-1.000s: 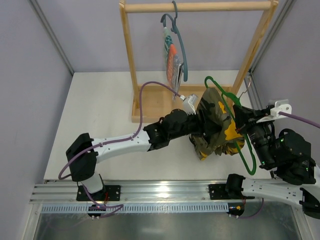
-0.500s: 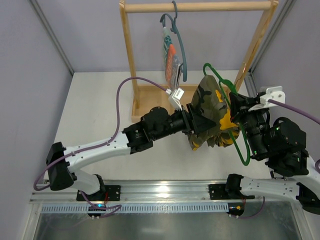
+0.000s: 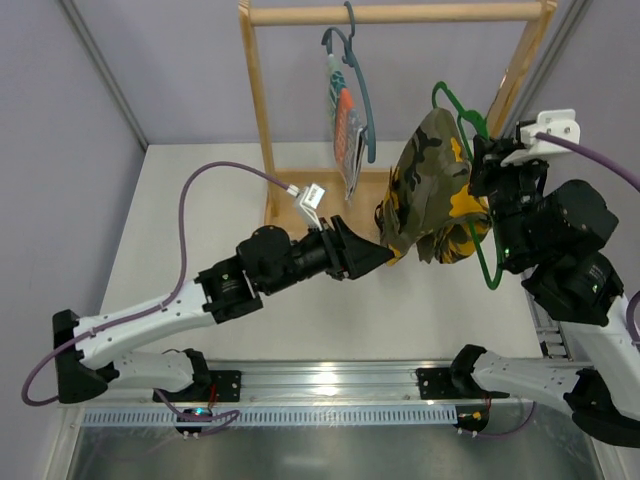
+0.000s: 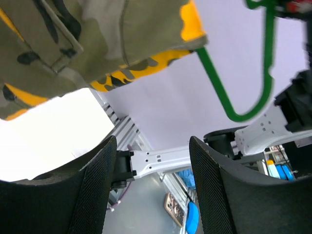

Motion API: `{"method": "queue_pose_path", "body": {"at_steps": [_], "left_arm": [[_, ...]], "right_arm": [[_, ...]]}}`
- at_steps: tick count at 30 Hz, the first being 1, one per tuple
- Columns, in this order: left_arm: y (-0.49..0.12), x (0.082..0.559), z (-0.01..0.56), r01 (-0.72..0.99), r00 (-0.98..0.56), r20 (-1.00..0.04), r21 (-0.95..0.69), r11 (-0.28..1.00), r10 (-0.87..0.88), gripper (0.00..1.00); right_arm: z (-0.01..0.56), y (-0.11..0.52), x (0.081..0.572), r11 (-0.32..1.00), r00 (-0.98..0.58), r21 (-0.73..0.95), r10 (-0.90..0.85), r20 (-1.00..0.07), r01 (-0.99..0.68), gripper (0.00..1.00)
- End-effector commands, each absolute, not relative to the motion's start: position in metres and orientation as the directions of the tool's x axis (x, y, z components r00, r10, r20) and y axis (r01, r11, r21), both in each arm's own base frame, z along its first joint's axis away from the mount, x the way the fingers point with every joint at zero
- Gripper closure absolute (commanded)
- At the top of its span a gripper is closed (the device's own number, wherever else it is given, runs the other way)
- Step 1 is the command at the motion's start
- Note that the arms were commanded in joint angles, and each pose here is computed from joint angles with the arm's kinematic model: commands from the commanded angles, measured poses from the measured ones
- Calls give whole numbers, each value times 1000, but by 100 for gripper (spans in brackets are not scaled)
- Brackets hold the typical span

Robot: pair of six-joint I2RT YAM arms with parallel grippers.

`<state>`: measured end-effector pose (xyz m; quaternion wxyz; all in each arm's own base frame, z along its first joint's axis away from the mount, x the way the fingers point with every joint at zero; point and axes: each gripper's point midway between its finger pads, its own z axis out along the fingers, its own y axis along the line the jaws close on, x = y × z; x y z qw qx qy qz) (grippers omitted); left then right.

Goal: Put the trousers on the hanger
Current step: Hang the hanger with trousers onto the clothesline

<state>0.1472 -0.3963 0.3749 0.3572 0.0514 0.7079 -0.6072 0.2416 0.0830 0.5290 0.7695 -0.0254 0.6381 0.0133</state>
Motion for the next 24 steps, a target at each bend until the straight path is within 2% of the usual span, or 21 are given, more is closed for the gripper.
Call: {"method": "queue_pose_path", "body": {"at_steps": [1,24], "left_arm": [[-365,149,395,543,-669,-613,-789,287,-420,38],[-297,134,365,537,-624,-660,-751,384,-419,34]], "right_arm": [[571,95,244,977,261,80,130,-957,-196,96],[637,101,320,897,388,62,250,-887,-437,96]]}}
